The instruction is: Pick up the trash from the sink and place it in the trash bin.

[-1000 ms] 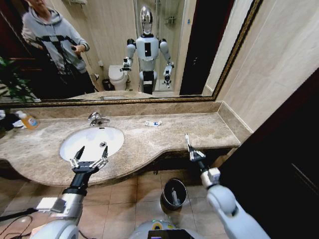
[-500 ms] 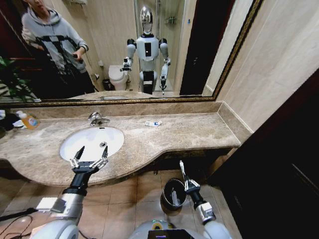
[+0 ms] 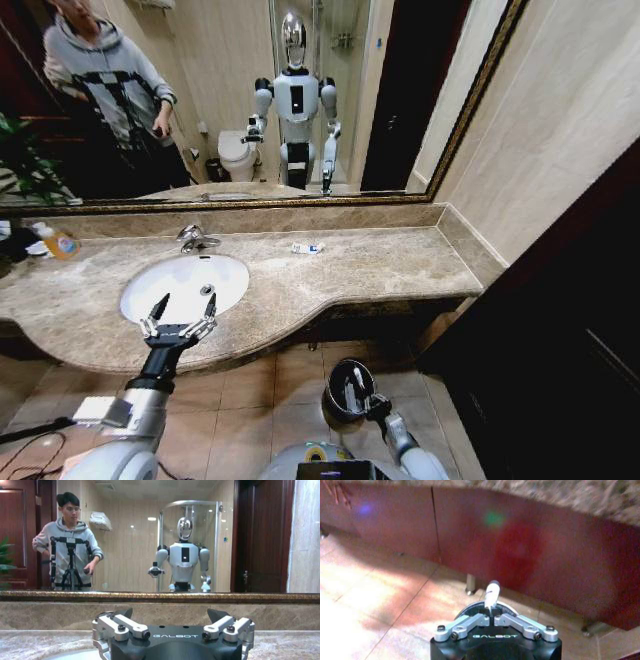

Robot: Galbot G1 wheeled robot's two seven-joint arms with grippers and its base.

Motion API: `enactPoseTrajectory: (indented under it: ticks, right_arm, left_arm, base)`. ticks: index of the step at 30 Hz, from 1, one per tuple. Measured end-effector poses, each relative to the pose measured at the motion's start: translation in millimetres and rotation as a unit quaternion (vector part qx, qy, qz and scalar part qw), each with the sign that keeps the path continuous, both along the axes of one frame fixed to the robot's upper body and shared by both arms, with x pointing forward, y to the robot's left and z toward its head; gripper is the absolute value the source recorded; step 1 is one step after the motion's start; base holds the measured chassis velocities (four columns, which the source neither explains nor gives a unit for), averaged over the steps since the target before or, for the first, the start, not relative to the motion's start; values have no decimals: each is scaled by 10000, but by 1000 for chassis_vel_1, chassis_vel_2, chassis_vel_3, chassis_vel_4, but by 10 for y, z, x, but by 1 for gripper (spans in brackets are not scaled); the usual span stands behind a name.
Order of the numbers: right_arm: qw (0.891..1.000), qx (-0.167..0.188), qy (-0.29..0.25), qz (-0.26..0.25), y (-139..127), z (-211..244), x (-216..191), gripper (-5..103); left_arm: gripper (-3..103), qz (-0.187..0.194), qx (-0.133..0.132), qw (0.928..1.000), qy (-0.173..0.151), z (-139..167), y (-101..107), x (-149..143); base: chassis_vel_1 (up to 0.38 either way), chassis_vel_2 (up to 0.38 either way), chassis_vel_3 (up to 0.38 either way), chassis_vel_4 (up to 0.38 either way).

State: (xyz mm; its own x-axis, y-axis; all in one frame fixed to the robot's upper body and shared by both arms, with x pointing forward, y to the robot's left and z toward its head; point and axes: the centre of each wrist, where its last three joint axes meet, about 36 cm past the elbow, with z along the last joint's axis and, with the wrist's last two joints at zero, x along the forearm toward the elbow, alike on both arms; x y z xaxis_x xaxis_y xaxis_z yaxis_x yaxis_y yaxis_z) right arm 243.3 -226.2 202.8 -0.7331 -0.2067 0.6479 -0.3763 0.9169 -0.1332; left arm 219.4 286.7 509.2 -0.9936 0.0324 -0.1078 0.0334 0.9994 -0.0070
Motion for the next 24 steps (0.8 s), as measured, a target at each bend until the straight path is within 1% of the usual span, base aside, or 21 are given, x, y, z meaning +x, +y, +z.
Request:
enactPoseTrajectory:
  ticks: [2,4,5,10,18,24]
  right_arm:
    - [9997,-135,168,111,8,-115,56,0]
    - [9996,-168,196,138,5,-142,62,0]
    - [9991,-265,271,203,-15,-222,82,0]
    - [9977,-452,396,306,-59,-397,175,0]
    - [9965,-600,497,303,-1,-628,456,0]
    - [9954,-680,586,345,-8,-727,539,0]
  left_arm:
    - [100,0,0,10000,0,0,0,0]
    - [100,0,0,10000,0,0,0,0]
    - [100,0,0,10000,0,0,0,0]
    - [100,0,0,10000,0,0,0,0]
    - [100,0,1,10000,0,0,0,0]
    - [100,0,0,10000,0,0,0,0]
  base:
    - [0,0,0,0]
    - [0,0,0,0]
    - [0,0,0,0]
    - [0,0,0,0]
    - [0,0,0,0]
    - [0,0,0,0]
